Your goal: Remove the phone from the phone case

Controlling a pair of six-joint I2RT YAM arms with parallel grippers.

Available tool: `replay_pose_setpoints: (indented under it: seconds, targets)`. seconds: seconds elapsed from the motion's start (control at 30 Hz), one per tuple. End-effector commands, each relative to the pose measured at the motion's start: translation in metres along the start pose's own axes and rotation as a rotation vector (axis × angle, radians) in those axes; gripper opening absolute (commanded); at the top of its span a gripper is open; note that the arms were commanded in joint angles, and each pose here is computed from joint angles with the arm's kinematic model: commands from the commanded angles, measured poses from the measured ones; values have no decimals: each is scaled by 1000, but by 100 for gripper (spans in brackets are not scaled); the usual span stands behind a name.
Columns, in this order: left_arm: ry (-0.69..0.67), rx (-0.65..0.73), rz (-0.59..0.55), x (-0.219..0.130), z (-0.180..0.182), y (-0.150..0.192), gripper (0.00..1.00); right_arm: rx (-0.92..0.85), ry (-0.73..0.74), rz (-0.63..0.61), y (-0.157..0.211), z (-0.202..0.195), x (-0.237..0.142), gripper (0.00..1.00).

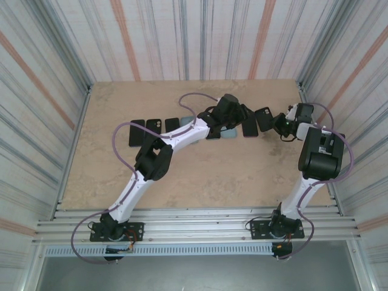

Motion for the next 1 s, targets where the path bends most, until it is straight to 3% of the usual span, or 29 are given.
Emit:
replay_pose_setpoints:
  seconds: [0.0,0.37,0.67,0.87,0.97]
  targets:
    - [60,8,-23,-23,-22,-14,67,-40,64,35,0,-6,-3,33]
    - [82,-10,14,-33,-23,-6,67,-127,198,19,2,-13,-8,47]
    - [83,23,54,-57,-22,3,66,-181,174,-26,-2,7,-20,56]
    - [27,174,91,-102,-2,6,66,-318,106,-7,22,51,-45,73]
    - [-43,306,104,-131,17,1,67,-389,67,6,43,70,-56,99]
Point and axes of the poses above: each hand's point on the last joint's axis, 136 mm out from that joint toward the fingers, its own x axis out along the fingers, its own z axis along the line the jaws close on, y = z × x, the point moved 6 cm from there along -x, back along the fingers, and after that the axes turned 15 degrees about x, right-handed, at the moved point
